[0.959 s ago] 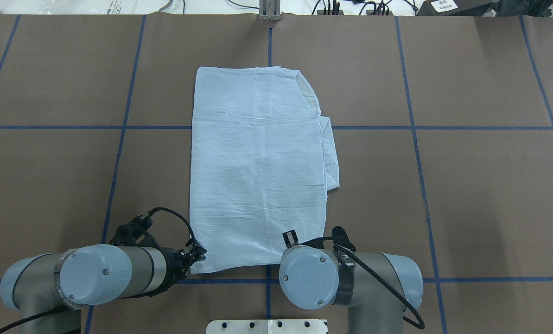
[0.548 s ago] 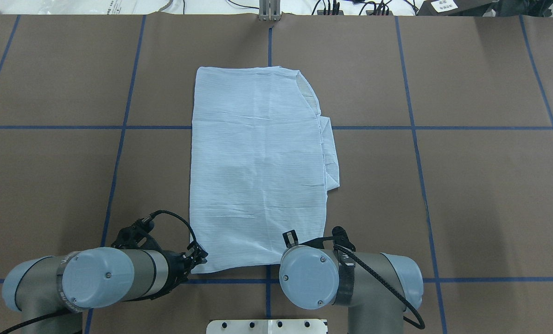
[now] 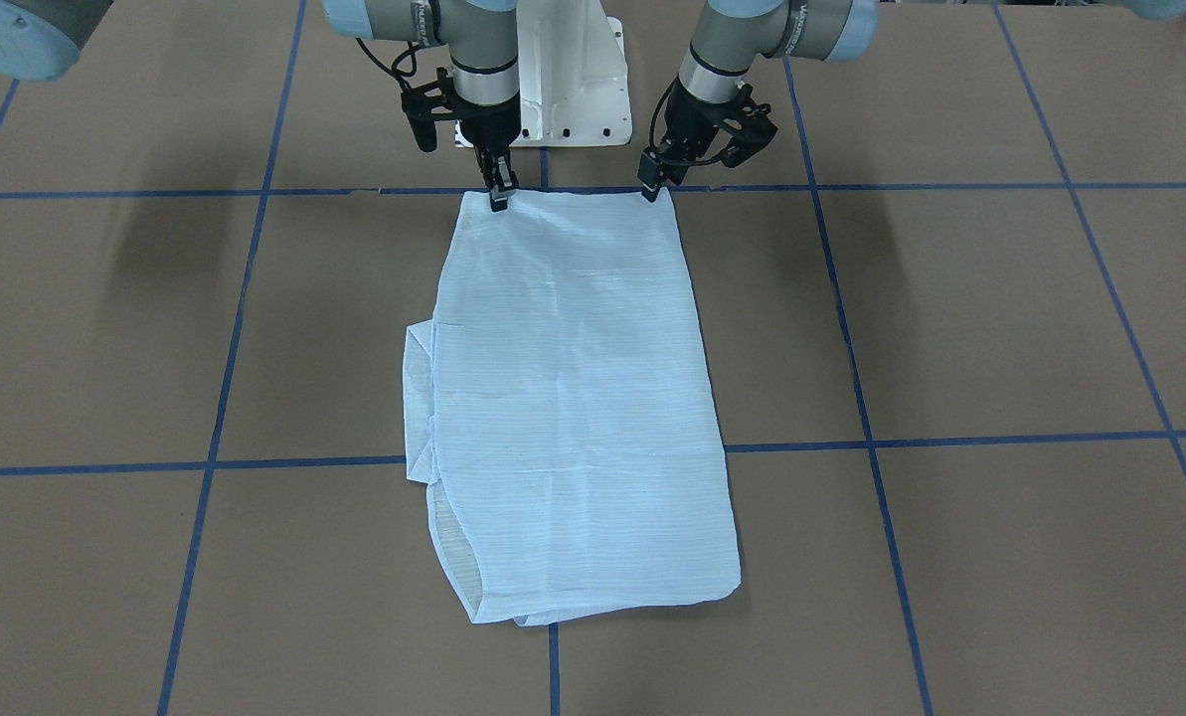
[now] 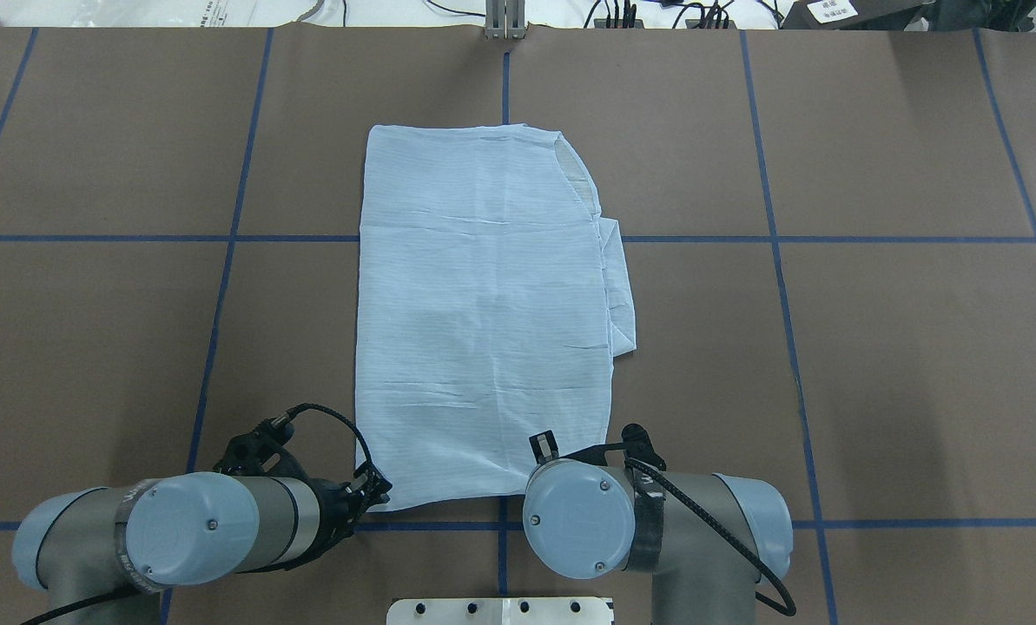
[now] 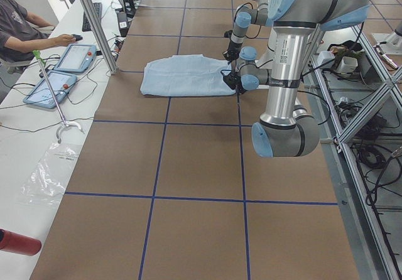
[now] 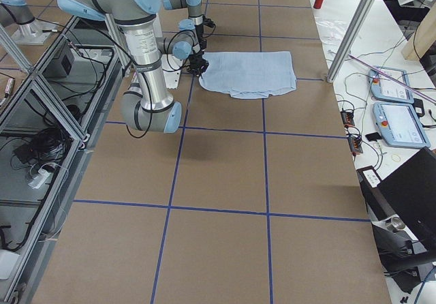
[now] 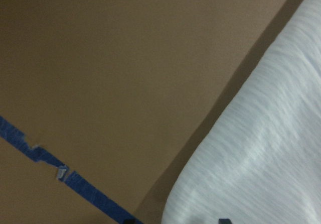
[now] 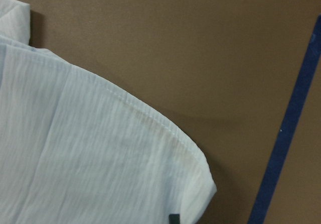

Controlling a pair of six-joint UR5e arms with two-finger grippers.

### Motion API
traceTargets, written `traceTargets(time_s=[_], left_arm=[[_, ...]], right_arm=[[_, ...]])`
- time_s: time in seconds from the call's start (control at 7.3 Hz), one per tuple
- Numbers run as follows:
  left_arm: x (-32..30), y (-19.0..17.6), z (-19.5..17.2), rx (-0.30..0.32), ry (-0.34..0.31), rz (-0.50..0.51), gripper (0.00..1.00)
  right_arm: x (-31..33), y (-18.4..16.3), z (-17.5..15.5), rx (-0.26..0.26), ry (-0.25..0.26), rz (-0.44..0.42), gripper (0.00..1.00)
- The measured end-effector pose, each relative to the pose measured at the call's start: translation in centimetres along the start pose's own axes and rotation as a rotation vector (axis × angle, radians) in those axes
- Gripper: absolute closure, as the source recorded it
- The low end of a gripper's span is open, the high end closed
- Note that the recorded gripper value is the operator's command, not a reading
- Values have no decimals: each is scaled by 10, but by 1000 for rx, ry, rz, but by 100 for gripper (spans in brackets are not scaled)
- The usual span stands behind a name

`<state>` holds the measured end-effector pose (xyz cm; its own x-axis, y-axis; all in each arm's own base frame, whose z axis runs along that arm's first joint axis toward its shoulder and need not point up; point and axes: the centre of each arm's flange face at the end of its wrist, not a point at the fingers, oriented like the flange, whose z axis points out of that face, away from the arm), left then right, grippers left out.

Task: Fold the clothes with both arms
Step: 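Move the left gripper to the near edge beside the right gripper, then grasp the near edge of the shirt with both grippers and lift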

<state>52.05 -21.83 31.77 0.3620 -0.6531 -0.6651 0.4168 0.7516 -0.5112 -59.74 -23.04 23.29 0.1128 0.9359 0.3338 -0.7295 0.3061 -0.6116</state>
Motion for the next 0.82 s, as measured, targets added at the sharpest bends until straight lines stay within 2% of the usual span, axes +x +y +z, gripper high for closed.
traceTargets(time_s=[0.14,0.27,0.41,0.55,0.82], left_arm=[[-1,3,2,-3,-4,3,56],[-1,4,3,-4,-5,4,82],[0,4,4,-3,-4,3,89],[1,2,4,0,-3,1,100],[7,-8,1,18,11,-4,100]], right_arm=[[0,0,0,0,0,0,100],[0,1,0,-1,0,0,100],[1,1,0,-1,0,-1,100],[1,1,0,-1,0,-1,100],[1,1,0,0,-1,-1,100]])
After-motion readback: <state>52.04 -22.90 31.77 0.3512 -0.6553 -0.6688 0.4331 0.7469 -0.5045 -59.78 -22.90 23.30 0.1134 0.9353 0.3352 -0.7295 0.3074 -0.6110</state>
